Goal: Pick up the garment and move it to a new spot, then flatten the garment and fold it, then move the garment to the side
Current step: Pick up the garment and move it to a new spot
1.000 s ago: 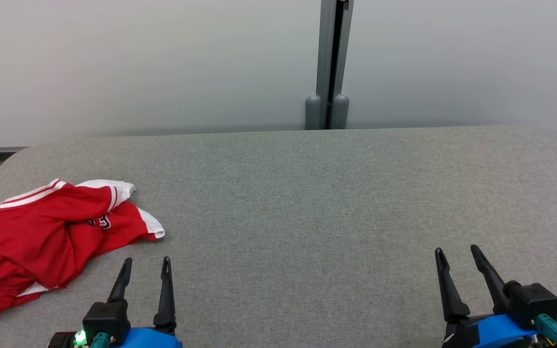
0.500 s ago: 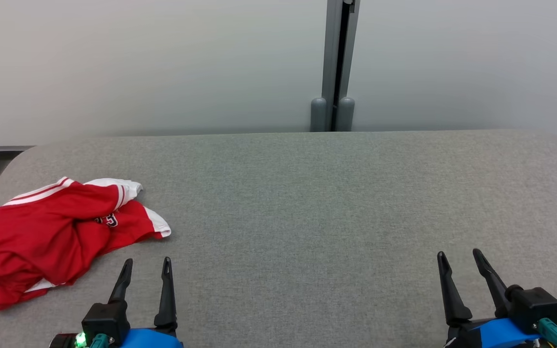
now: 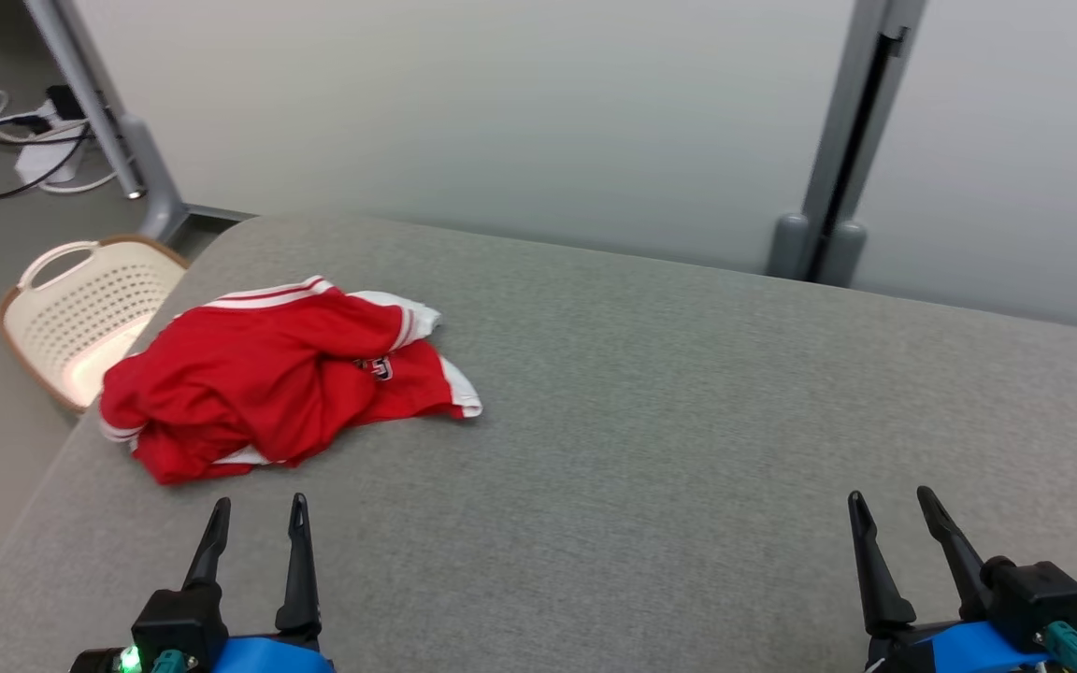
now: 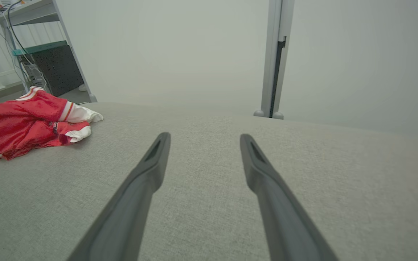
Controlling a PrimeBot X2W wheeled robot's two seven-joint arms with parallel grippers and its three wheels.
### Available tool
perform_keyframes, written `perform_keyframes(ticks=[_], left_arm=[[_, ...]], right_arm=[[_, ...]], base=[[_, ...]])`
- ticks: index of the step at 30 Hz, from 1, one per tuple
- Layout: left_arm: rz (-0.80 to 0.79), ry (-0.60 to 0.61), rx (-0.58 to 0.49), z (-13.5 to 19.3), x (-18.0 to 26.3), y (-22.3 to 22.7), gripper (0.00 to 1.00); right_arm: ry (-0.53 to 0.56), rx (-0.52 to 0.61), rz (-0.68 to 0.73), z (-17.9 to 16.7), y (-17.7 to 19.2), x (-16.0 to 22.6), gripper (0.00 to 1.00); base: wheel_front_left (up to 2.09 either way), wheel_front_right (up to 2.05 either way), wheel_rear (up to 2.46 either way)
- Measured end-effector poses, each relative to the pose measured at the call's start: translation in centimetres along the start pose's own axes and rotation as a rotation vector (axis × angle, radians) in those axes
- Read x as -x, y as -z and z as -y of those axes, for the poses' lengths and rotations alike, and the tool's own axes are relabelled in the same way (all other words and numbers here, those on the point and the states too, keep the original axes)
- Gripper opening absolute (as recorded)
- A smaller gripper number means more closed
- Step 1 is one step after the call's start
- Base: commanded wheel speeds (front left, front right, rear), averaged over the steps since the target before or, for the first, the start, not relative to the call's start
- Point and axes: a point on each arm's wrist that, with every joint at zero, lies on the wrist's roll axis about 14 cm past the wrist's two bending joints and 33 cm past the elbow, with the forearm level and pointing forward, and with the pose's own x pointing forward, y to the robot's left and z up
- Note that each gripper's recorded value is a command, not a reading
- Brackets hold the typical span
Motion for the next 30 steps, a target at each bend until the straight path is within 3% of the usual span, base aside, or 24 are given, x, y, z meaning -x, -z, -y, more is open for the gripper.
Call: perform_keyframes(ticks=[7,14,26,30], left_arm=[[-0.01,-0.166,0.002,-5.3,3.5,0.4,1.0],[-0.023,-0.327,0.019,-8.0,7.5,0.1,1.0],[-0.035,-0.353,0.042,-8.9,8.0,0.6,1.0],[0.018,-0.343,0.093,-9.7,6.4,-1.4,1.0]], right_arm=[[-0.165,-0.015,-0.017,-5.4,0.6,-2.7,1.0],[-0.33,-0.025,-0.034,-11.0,1.3,-4.4,1.0],[-0.346,-0.023,-0.049,-11.6,1.8,-5.0,1.0],[-0.338,-0.022,-0.055,-11.2,2.1,-5.2,1.0]], base=[[0.0,0.0,0.0],[0.0,0.0,0.0],[0.0,0.0,0.0],[0.0,0.0,0.0]])
